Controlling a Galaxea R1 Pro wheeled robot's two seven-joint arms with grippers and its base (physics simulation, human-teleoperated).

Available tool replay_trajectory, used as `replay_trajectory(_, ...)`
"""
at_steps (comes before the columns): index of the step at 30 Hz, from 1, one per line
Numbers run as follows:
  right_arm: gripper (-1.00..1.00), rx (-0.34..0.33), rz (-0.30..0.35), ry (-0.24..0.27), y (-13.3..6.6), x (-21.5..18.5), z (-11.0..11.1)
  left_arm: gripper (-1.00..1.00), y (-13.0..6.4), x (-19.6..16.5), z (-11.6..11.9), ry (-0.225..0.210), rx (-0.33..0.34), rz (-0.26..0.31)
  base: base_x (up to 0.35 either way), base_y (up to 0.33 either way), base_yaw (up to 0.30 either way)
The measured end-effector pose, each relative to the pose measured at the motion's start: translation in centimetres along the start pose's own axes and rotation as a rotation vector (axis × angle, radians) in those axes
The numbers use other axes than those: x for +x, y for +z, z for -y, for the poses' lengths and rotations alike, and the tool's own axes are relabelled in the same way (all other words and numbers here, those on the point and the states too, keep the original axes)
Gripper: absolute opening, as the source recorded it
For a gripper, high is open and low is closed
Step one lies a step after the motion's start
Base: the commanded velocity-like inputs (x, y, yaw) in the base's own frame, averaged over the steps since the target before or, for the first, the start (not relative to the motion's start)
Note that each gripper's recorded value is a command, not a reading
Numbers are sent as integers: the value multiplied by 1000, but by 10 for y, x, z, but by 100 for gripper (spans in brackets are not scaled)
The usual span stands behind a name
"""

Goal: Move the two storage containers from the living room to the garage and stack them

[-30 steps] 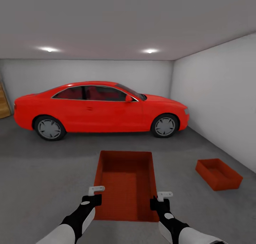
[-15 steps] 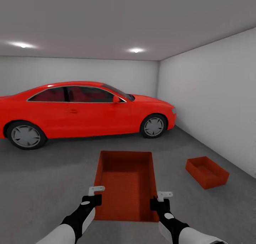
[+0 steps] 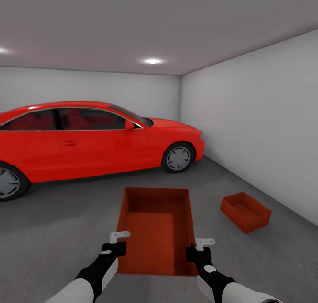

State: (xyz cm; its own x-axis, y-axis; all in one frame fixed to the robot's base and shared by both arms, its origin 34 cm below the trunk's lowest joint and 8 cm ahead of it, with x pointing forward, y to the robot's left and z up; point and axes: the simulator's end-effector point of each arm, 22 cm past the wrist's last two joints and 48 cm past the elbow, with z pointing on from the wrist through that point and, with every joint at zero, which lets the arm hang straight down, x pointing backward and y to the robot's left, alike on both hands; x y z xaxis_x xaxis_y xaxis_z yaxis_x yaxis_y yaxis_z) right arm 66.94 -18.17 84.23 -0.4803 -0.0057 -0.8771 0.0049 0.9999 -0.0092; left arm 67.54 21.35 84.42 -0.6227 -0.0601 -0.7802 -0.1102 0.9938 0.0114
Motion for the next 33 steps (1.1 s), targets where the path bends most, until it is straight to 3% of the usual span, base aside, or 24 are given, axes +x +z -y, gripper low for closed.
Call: replay_trajectory(33, -100, 0, 10, 2, -1, -5, 0, -100, -2, -5, 0, -1, 0, 10, 317, 182, -257)
